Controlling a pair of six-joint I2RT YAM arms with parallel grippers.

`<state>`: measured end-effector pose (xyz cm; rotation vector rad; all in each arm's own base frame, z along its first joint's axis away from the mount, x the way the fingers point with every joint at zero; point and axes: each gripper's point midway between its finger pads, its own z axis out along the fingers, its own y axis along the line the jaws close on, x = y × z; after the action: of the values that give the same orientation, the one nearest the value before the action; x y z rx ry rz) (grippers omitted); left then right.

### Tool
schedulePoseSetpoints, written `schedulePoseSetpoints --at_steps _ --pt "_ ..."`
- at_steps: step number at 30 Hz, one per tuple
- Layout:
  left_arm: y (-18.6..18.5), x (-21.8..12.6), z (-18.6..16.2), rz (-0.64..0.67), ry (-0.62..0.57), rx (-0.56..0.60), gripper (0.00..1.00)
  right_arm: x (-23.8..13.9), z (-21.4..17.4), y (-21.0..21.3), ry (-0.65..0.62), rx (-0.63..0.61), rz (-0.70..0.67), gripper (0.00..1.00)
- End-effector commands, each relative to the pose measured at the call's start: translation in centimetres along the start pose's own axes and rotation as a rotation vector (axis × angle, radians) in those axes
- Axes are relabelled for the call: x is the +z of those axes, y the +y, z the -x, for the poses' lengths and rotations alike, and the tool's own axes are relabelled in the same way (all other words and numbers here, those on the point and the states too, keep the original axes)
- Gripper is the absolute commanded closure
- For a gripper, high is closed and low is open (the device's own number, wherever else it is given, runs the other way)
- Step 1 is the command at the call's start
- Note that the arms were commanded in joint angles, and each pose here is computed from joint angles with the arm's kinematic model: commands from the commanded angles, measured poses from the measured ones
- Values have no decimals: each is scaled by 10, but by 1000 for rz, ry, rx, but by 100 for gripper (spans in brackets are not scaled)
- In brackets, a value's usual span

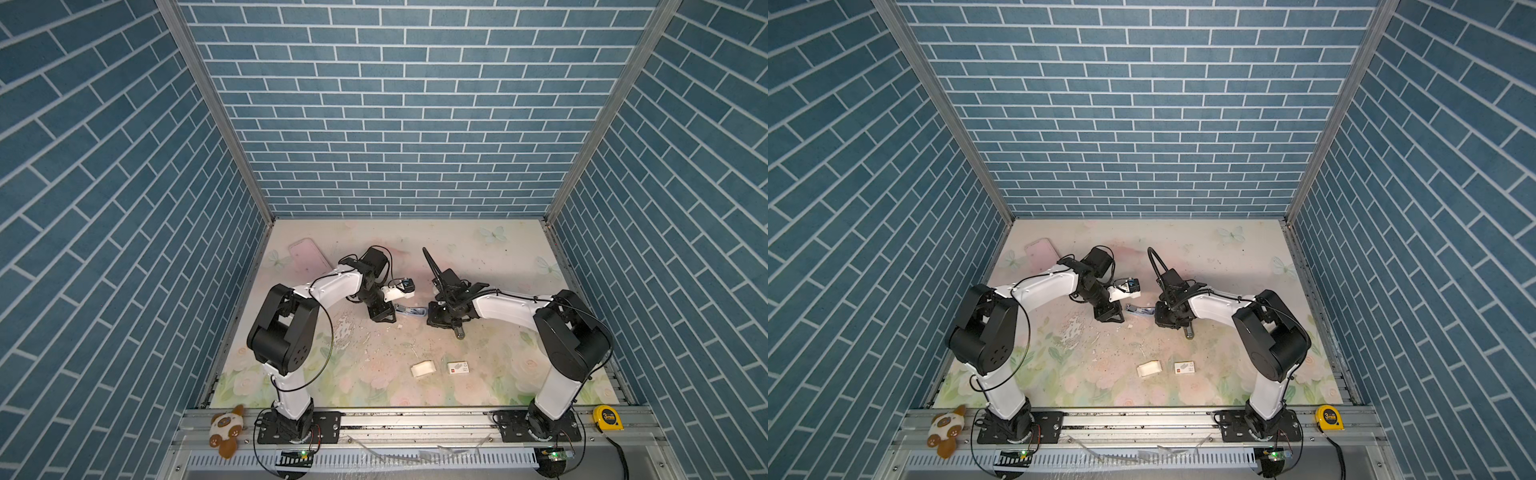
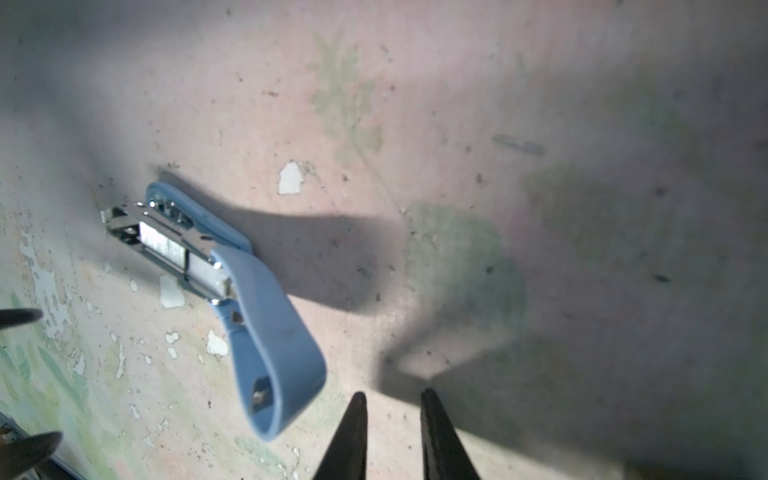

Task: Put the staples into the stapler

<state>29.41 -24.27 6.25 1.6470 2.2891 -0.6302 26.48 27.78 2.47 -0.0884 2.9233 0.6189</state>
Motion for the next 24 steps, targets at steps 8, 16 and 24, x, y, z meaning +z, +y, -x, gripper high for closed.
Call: schedulePoseSetpoints --at_steps 8,16,24 --pt "38 -18 35 98 -101 -173 48 -1 14 -2 -8 45 20 76" --pt "66 -5 48 104 -54 -256 46 -11 10 1 7 49 40 77" --pt "67 15 37 54 41 -331 55 -47 -4 -7 -45 74 31 78"
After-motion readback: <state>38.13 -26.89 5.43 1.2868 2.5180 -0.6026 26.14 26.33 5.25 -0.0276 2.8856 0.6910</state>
